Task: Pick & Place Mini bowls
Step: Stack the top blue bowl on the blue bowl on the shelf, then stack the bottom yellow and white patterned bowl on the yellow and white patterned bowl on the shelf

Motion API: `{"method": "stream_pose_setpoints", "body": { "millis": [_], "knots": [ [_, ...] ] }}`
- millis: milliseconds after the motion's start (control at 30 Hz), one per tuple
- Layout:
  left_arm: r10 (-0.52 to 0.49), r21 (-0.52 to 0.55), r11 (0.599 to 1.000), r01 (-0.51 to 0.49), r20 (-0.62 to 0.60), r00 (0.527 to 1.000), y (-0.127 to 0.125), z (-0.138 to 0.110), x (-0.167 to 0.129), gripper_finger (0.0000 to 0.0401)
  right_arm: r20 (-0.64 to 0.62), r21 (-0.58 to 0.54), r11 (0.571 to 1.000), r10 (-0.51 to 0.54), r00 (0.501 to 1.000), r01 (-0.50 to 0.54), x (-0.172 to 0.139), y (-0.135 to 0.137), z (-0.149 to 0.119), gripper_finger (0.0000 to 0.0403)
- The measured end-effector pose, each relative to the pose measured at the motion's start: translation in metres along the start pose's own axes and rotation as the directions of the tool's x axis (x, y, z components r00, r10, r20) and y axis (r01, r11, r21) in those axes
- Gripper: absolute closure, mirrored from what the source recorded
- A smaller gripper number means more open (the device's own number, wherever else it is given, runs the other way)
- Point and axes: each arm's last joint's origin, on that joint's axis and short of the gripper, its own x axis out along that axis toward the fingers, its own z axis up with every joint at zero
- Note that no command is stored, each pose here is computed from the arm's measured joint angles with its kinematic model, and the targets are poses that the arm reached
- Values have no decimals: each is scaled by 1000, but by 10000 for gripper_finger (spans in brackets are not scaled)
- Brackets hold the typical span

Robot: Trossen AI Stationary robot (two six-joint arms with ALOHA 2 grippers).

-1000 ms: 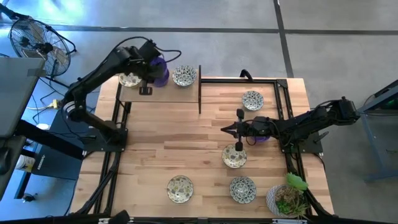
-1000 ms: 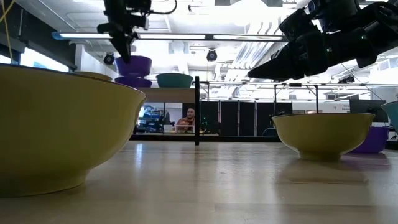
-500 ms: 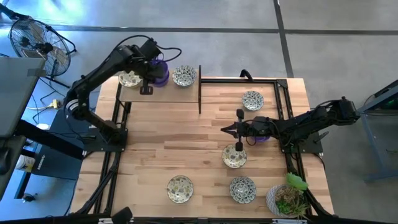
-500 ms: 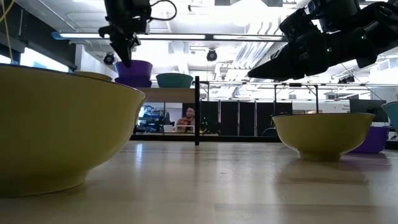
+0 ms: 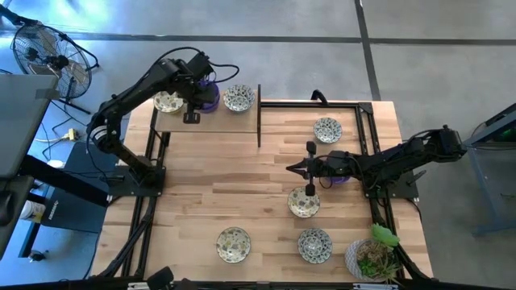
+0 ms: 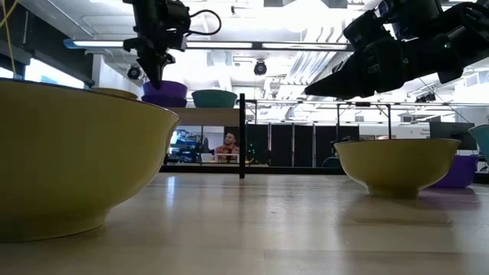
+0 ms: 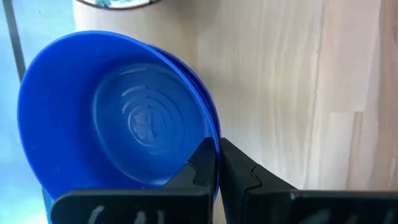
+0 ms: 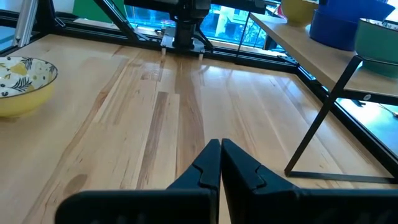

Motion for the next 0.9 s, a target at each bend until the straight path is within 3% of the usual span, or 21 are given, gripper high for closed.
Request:
{"method": "stream_pose_setpoints", "body": {
  "millis": [200,467,600,767,900],
  "knots": [
    [11,-7,1000,-11,-16,1000,0,-1,0,394,0,0,1000,0,1000,0,0,0,0,401],
    [17,-14,1000,-17,-9,1000,1,0,0,321,0,0,1000,0,1000,0,0,0,0,402],
    [12,-15,1000,-12,-14,1000,0,0,0,303,0,0,1000,0,1000,0,0,0,0,401],
    [12,-14,1000,-12,-14,1000,-1,-2,-3,313,0,0,1000,0,1000,0,0,0,0,402],
    [26,20,999,-25,-31,999,-11,-1,-11,355,-1,0,1000,2,1000,-2,0,0,0,401]
  ]
}}
